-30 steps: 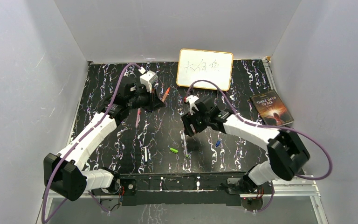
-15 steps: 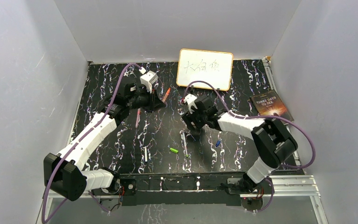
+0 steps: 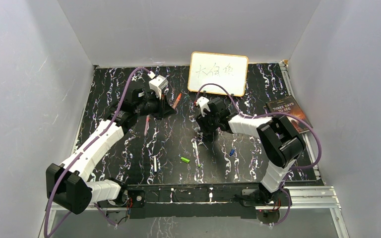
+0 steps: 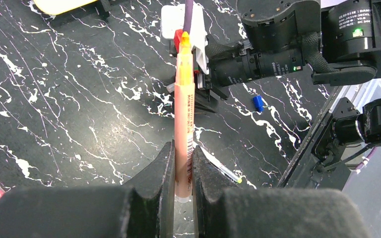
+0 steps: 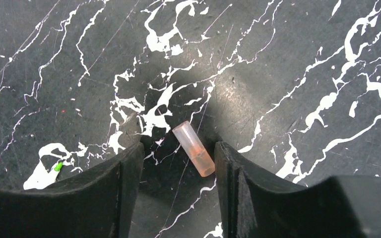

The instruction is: Insert the pens into the pen caps

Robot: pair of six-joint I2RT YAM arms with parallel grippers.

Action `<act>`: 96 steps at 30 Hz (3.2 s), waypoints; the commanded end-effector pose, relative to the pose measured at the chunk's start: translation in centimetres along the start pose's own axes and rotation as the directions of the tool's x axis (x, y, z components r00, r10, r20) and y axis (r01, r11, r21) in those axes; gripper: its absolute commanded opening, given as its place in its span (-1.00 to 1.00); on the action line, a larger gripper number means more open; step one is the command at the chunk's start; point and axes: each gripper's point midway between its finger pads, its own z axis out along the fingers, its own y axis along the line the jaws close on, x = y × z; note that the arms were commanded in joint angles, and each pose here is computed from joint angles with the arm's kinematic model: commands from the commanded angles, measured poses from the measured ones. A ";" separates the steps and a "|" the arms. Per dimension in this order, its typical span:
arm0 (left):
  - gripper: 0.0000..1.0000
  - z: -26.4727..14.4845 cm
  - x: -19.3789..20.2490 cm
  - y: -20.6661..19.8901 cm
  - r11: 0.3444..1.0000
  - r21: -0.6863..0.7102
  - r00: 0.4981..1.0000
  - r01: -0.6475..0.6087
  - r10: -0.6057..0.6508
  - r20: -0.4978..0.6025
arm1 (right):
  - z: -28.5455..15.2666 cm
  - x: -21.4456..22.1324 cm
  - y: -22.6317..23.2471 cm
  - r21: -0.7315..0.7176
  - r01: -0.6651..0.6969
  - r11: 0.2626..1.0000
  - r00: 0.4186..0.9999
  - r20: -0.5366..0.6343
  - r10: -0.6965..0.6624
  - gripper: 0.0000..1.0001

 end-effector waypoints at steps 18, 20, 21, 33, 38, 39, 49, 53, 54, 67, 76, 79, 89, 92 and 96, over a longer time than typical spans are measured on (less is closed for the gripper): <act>-1.00 -1.0 -1.3 -1.1 0.999 0.022 0.999 -0.027 0.026 0.044 | 0.3 0.1 -0.9 0.084 -0.086 0.993 0.994 -0.059 0.091 -1.00; -1.00 -0.9 -1.3 -1.2 0.999 0.030 0.999 -0.022 0.021 0.046 | -0.3 -1.0 -0.7 0.081 -0.142 0.987 0.989 -0.024 0.144 -1.00; -1.00 -0.8 -1.3 -1.2 0.999 0.036 0.999 -0.017 0.015 0.049 | -0.6 -1.6 -0.6 0.080 -0.177 0.981 0.984 0.001 0.178 -1.00; -1.00 -1.1 -5.1 -6.9 0.876 0.423 0.807 0.232 -0.416 0.419 | -17.0 -19.2 2.5 -0.404 -0.351 0.845 0.537 0.652 0.535 -1.00; -1.00 -1.5 -5.5 -8.8 0.837 0.491 0.741 0.243 -0.487 0.462 | -22.4 -22.7 4.1 -0.539 -0.214 0.815 0.407 0.709 0.576 -1.00; -1.00 -1.5 -5.6 -9.4 0.830 0.507 0.735 0.234 -0.492 0.466 | -23.3 -23.4 4.4 -0.554 -0.179 0.813 0.386 0.720 0.576 -1.00; -1.00 -1.0 -5.9 -11.2 0.819 0.535 0.736 0.208 -0.491 0.466 | -27.9 -25.1 6.0 -0.604 -0.037 0.796 0.313 0.749 0.583 -1.00; -1.00 -0.8 -5.8 -11.2 0.827 0.524 0.744 0.206 -0.480 0.465 | -29.1 -25.4 6.2 -0.595 -0.013 0.804 0.306 0.763 0.570 -1.00; -1.00 -0.7 -5.8 -11.3 0.828 0.524 0.747 0.200 -0.475 0.465 | -29.2 -25.4 6.3 -0.593 -0.010 0.805 0.308 0.764 0.567 -1.00; -1.00 -0.3 -5.4 -12.3 0.827 0.537 0.780 0.167 -0.444 0.441 | -28.5 -26.2 6.4 -0.564 0.021 0.825 0.337 0.781 0.526 -1.00; -1.00 -0.5 -5.4 -12.3 0.844 0.516 0.792 0.150 -0.415 0.448 | -27.9 -26.7 6.3 -0.557 0.026 0.830 0.346 0.784 0.515 -1.00; -1.00 -0.8 -5.7 -12.3 0.856 0.500 0.794 0.135 -0.395 0.462 | -27.8 -26.6 6.4 -0.562 0.031 0.827 0.350 0.781 0.517 -1.00; -1.00 -1.1 -6.0 -12.3 0.869 0.481 0.800 0.118 -0.370 0.473 | -27.4 -25.6 6.6 -0.563 0.019 0.826 0.368 0.772 0.518 -1.00; -1.00 -1.0 -5.9 -12.2 0.869 0.480 0.800 0.122 -0.372 0.471 | -27.6 -25.5 6.7 -0.566 0.024 0.824 0.368 0.772 0.519 -1.00; -1.00 -0.9 -5.8 -12.1 0.870 0.475 0.799 0.128 -0.375 0.470 | -27.9 -25.5 6.8 -0.567 0.030 0.823 0.367 0.772 0.519 -1.00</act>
